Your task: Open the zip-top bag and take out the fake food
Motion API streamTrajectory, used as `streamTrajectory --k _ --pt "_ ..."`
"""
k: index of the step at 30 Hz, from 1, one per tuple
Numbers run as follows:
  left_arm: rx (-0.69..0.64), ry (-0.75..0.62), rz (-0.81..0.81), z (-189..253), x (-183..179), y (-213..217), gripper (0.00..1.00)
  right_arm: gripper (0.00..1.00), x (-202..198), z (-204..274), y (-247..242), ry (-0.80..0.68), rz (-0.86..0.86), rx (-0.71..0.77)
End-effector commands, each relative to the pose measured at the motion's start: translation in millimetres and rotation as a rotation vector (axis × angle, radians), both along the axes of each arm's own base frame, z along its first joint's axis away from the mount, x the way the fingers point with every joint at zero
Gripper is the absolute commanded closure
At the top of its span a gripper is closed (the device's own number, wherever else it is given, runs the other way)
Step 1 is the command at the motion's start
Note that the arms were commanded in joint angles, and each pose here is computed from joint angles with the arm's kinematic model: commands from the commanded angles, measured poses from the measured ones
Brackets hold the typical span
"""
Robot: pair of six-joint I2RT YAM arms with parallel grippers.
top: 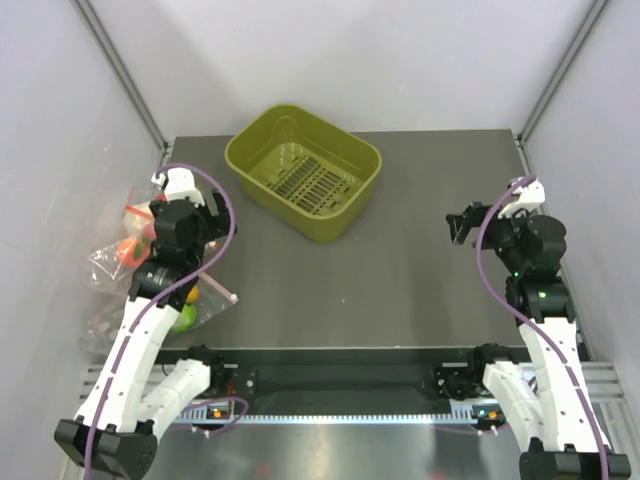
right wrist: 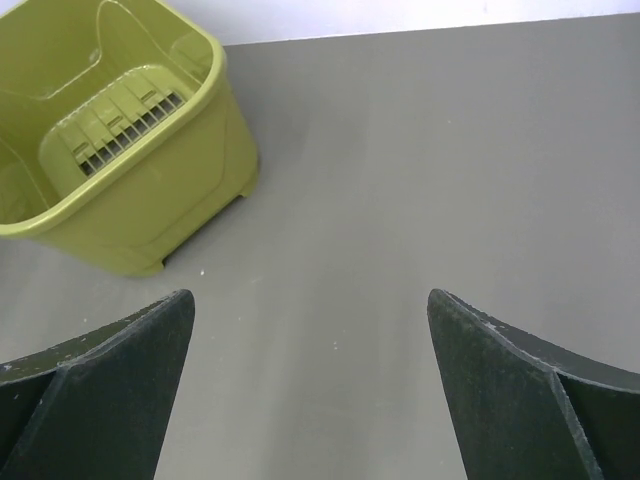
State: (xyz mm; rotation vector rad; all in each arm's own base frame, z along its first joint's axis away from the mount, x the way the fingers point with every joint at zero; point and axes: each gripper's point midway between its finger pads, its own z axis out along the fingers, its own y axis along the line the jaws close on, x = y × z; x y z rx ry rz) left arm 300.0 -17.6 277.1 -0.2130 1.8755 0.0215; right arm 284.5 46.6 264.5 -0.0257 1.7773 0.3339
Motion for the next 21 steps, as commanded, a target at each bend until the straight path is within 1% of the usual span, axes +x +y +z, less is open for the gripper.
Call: streamTrajectory --k 1,5,9,11,18,21 --pt "0.022 0.005 0.09 -6 0 15 0.01 0.0 -3 21 -1 -0.053 -0.007 -0.011" --pt "0.079 0.071 0.194 -24 0 35 0.01 0.0 -5 19 -1 -0.047 -0.005 -0.011" --pt "0.152 0.194 0.343 -49 -2 68 0.01 0.0 -7 23 0 -0.057 -0.001 -0.01" --pt "0.197 0.232 0.411 -55 -7 81 0.01 0.0 -8 24 1 -0.059 0.005 -0.009" --pt "0.302 0.367 0.493 -85 -17 97 0.02 0.0 -12 28 2 -0.069 0.012 -0.011" --pt "0.329 0.39 0.513 -91 -21 101 0.03 0.0 -13 29 3 -0.072 0.013 -0.011"
